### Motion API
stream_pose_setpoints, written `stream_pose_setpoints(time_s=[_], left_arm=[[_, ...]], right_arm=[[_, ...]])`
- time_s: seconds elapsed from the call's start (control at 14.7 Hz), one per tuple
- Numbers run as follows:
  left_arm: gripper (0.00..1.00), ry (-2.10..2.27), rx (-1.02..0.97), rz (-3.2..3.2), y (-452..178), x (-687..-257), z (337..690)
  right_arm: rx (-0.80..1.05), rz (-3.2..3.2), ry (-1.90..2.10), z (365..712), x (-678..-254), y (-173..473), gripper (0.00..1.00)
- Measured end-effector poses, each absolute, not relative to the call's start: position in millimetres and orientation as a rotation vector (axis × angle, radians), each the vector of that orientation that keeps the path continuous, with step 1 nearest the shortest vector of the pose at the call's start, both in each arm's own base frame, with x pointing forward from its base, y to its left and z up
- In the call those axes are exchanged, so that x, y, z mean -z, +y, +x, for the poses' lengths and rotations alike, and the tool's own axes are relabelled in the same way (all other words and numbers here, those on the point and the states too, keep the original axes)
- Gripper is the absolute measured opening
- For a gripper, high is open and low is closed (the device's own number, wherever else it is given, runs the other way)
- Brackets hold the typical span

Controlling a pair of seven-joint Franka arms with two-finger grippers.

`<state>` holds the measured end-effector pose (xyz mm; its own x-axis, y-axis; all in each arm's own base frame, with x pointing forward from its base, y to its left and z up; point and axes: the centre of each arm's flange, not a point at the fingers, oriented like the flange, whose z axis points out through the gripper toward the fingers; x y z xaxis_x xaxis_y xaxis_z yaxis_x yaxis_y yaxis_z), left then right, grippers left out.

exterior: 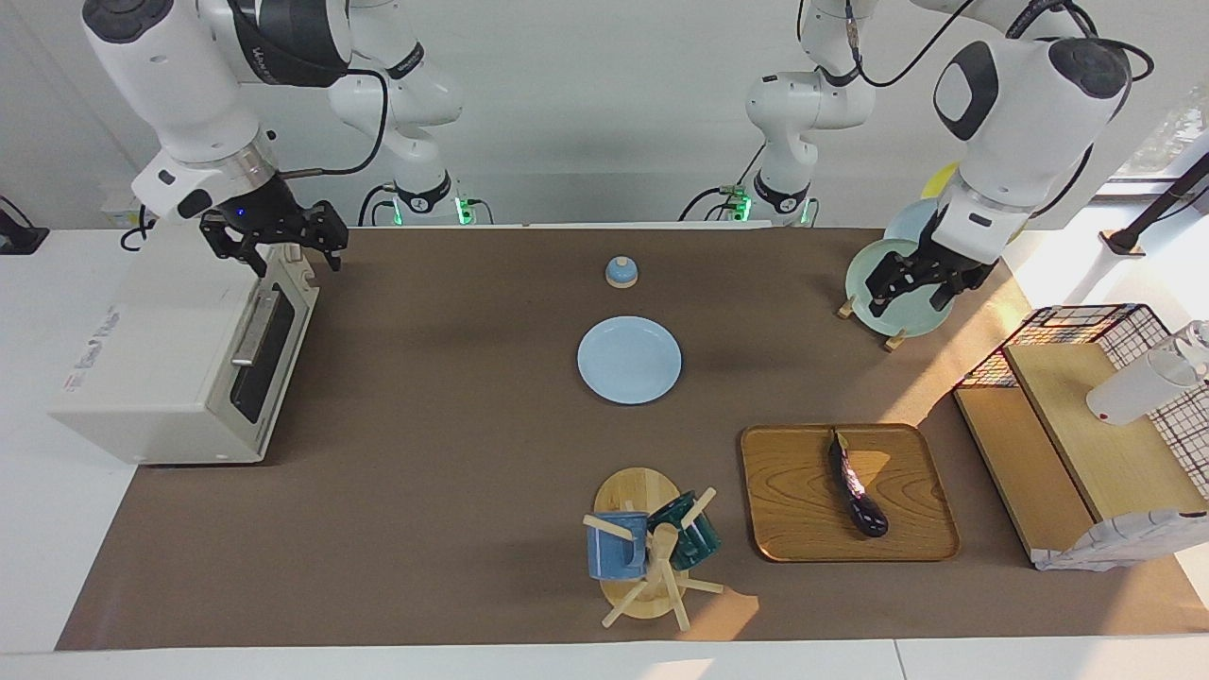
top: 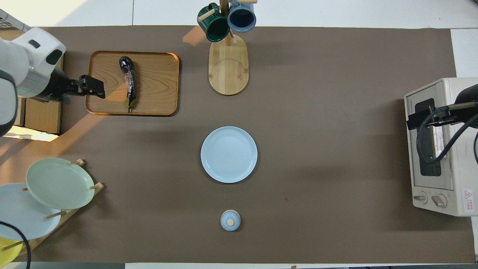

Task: Put eggplant into oven
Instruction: 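Reach the left gripper toward the purple eggplant on the wooden tray, then grasp the eggplant with the left gripper and lift it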

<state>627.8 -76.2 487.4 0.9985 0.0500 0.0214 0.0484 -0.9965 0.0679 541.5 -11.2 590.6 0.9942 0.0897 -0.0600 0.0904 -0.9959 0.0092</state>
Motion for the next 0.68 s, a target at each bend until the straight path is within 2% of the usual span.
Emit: stream_pose_setpoints(time_s=[0.27,0.48,0.68], left_arm=[[1.00,-0.026,-0.086,3.067,-82,-402,672],[1.00,-0.103,-0.135,3.061,-94,-349,688],[1.00,-0.169,-0.174,3.057,-108,-315,694]], right_arm=[[0.093,3.125,0.141,541,-591,-11,1.00],[0.093,3.125,0.141,541,-591,-11,1.00],[0.093,3.125,0.141,541,-591,-11,1.00]])
